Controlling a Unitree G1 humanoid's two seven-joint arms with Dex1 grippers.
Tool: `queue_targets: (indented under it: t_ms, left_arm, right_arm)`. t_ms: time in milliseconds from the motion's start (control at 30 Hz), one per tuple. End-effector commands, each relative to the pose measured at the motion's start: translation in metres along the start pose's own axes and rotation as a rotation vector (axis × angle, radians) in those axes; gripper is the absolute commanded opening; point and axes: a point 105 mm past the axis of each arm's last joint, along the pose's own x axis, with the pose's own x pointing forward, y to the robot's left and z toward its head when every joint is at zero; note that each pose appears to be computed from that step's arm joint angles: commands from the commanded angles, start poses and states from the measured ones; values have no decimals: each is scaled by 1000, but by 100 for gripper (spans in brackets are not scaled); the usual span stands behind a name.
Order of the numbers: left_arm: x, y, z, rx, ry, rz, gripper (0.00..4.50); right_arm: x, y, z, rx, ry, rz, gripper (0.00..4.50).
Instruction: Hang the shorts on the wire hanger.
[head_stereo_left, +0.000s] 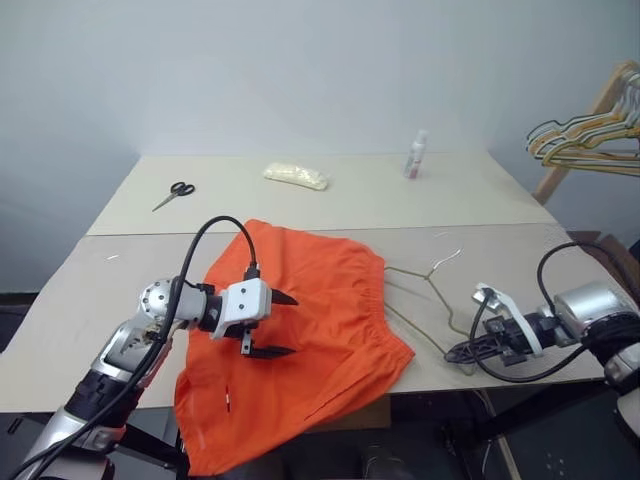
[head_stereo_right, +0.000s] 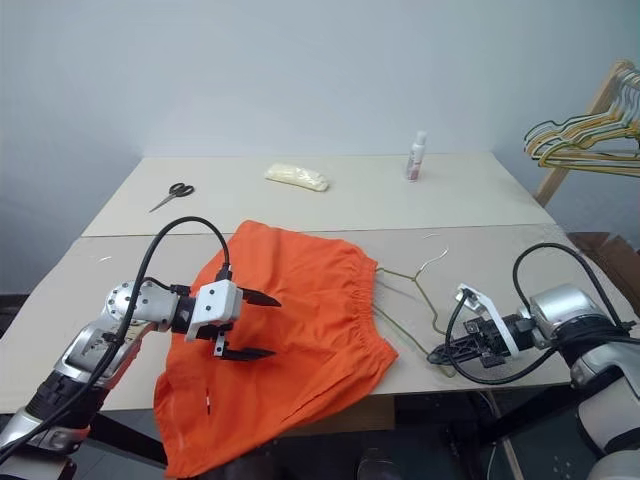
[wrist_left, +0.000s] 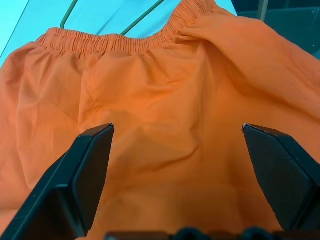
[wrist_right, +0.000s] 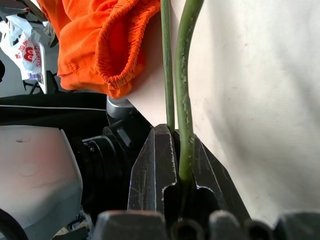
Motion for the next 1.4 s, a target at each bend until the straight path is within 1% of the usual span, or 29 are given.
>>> queue_targets:
  t_ms: [33, 133, 233, 333, 433, 533, 600, 700, 767, 833, 1000, 1100, 1133, 1200, 1233, 1300, 1400]
  left_arm:
    - [-2, 3, 10, 46, -17, 15, 446]
    - [-2, 4, 10, 50, -19, 21, 446]
    - [-2, 5, 10, 50, -21, 24, 446]
    - [0, 6, 11, 56, -24, 27, 446]
    - [-1, 13, 16, 66, -47, 63, 446]
    - [-4, 31, 24, 96, -81, 147, 446]
    - [-5, 51, 34, 120, -118, 225, 446]
    - [-6, 86, 58, 188, -163, 328, 446]
    - [-11, 104, 75, 217, -202, 365, 446]
    - [-16, 117, 86, 257, -211, 373, 446]
    - [-25, 140, 100, 356, -161, 296, 446]
    - [-28, 146, 106, 286, -199, 196, 446]
    - [-28, 145, 106, 269, -195, 155, 446]
    - [-28, 142, 101, 269, -149, 68, 446]
    - [-28, 141, 97, 278, -118, 36, 446]
    - [-25, 143, 95, 291, -73, 7, 446]
    - [-21, 146, 97, 297, -47, -18, 446]
  right_arm:
    - [-8, 9, 26, -43, -90, 36, 0]
    - [-15, 7, 39, -49, -166, 14, 0]
    - [-19, 7, 44, -76, -202, 9, 0]
    - [-18, 8, 46, -154, -208, 4, 0]
    - [-15, 8, 48, -302, -211, -50, 0]
    - [-12, 7, 52, -468, -226, -135, 0]
    - [-10, 10, 56, -581, -259, -176, 0]
    - [-9, 14, 66, -694, -339, -244, 0]
    - [-5, 18, 67, -742, -354, -253, 0]
    - [0, 22, 67, -806, -359, -270, 0]
    - [8, 33, 73, -934, -334, -320, 0]
    - [10, 37, 75, -1045, -280, -390, 0]
    - [11, 39, 76, -1069, -273, -399, 0]
    - [12, 46, 82, -1055, -304, -385, 0]
    - [12, 50, 85, -1079, -313, -393, 0]
    - [13, 59, 87, -1109, -301, -388, 0]
    - [14, 72, 91, -1137, -300, -389, 0]
